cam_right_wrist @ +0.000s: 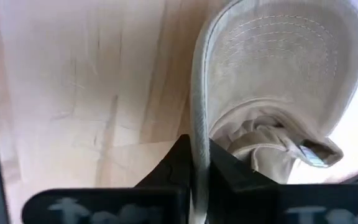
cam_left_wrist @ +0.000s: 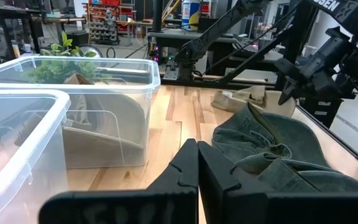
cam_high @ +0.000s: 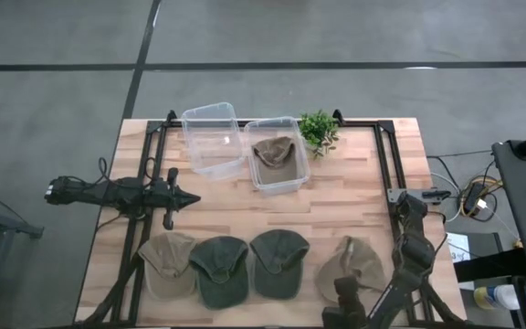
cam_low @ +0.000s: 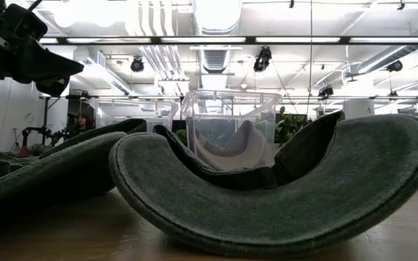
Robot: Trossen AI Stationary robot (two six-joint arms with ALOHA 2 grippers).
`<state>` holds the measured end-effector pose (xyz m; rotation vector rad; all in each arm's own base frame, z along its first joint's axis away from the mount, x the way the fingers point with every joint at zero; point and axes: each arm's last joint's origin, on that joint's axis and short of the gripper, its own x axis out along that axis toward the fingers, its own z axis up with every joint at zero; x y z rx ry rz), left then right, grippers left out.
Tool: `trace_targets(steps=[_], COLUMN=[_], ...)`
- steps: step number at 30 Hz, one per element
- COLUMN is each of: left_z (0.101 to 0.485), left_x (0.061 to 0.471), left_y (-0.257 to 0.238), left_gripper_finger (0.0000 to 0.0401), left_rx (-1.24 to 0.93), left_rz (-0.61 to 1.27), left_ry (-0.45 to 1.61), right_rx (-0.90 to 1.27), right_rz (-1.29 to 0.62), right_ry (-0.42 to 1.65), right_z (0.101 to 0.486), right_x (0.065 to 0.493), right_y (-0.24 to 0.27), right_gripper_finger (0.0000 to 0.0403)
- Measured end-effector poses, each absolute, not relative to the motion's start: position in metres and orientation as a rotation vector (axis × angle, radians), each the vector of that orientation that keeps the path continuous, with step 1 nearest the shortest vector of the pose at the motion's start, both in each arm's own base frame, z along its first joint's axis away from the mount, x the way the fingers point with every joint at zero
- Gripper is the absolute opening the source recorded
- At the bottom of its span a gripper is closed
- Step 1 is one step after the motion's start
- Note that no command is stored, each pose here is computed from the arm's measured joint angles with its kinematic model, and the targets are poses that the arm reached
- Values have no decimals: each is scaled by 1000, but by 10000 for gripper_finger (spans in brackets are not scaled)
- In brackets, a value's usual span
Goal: Pick & Place hat
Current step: Put the right brown cap into the right transparent bin
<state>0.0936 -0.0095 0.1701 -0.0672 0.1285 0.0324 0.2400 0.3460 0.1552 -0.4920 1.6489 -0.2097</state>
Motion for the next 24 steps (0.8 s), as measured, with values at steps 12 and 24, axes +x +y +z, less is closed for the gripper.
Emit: trace_targets(steps=[12, 24], left_z=[170, 170], left_x=[94, 94], left_y=[-9, -9], left_gripper_finger=[0, 0], left_rx=[-67, -67], left_rz=[32, 32], left_ry=[128, 129], right_rx=[-916, -1434], right_rz=[6, -69], right_ry=[1515, 1154], right_z=[158, 179], right_x=[258, 274], right_y=[336, 324], right_gripper_finger=[10, 12])
